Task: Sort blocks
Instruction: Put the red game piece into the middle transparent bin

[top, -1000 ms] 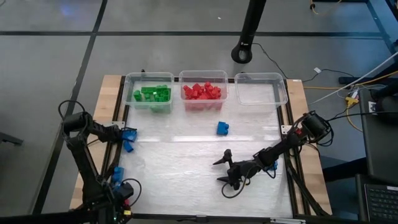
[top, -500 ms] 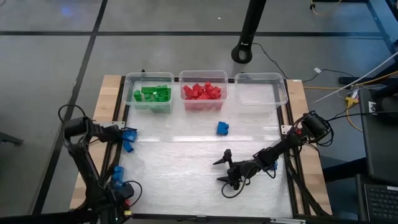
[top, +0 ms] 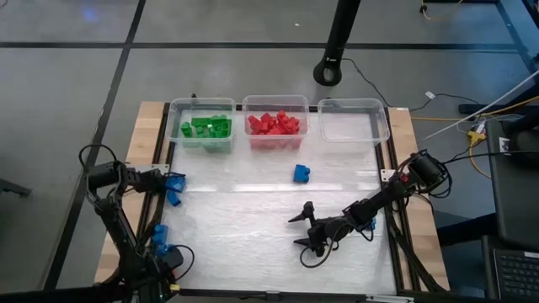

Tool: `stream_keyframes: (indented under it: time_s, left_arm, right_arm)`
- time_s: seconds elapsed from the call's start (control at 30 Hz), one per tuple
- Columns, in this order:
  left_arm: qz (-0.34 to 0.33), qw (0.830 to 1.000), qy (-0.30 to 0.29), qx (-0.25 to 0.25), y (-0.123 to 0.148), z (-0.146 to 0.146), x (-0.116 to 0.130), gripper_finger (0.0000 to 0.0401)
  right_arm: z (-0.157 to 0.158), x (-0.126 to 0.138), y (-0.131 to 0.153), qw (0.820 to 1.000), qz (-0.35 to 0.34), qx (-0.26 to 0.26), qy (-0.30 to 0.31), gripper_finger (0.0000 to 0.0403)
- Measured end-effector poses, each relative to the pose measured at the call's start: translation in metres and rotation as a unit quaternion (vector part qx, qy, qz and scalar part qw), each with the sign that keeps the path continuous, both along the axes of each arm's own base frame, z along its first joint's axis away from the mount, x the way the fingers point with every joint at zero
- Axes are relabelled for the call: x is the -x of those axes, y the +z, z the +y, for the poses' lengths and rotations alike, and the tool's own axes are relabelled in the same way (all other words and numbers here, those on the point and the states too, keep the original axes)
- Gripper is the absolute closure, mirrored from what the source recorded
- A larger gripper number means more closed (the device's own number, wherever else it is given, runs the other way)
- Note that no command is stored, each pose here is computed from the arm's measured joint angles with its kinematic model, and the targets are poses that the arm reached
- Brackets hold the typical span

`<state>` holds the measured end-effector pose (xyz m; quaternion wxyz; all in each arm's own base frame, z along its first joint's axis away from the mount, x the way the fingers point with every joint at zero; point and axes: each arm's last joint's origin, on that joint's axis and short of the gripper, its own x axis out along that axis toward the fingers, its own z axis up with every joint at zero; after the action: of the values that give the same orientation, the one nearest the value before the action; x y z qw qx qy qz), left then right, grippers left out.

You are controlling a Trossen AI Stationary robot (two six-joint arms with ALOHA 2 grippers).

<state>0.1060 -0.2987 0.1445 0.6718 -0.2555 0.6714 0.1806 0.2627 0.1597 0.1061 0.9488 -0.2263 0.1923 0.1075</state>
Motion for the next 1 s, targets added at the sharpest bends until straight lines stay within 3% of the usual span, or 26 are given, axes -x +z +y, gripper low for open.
stream_keyframes:
  time_s: [0.07,0.17,0.3,0.47,0.63,1.0]
  left_arm:
    - [0.001,1.000,0.004,0.002,0.001,0.001,-0.002,0.0278]
    - [-0.003,1.000,0.004,0.011,0.005,0.003,-0.009,0.0279]
    - [-0.067,0.997,0.012,0.039,0.027,0.005,-0.029,0.0279]
    - [-0.161,0.987,-0.007,0.029,0.057,0.021,-0.062,0.0279]
    - [-0.275,0.960,-0.021,-0.053,0.083,0.058,-0.106,0.0270]
    - [-0.345,0.910,-0.131,-0.190,0.105,0.168,-0.202,0.0270]
  right_arm:
    - [0.000,0.000,0.000,1.000,0.000,0.000,0.000,0.0047]
    - [0.000,0.000,0.000,1.000,0.000,0.000,0.000,0.0047]
    - [0.000,0.000,0.000,1.000,0.000,0.001,0.000,0.0047]
    - [-0.001,0.000,0.000,1.000,-0.001,0.002,-0.002,0.0047]
    - [-0.001,0.000,0.000,1.000,-0.001,0.002,-0.002,0.0047]
    - [-0.001,0.000,0.000,1.000,0.000,0.002,-0.002,0.0047]
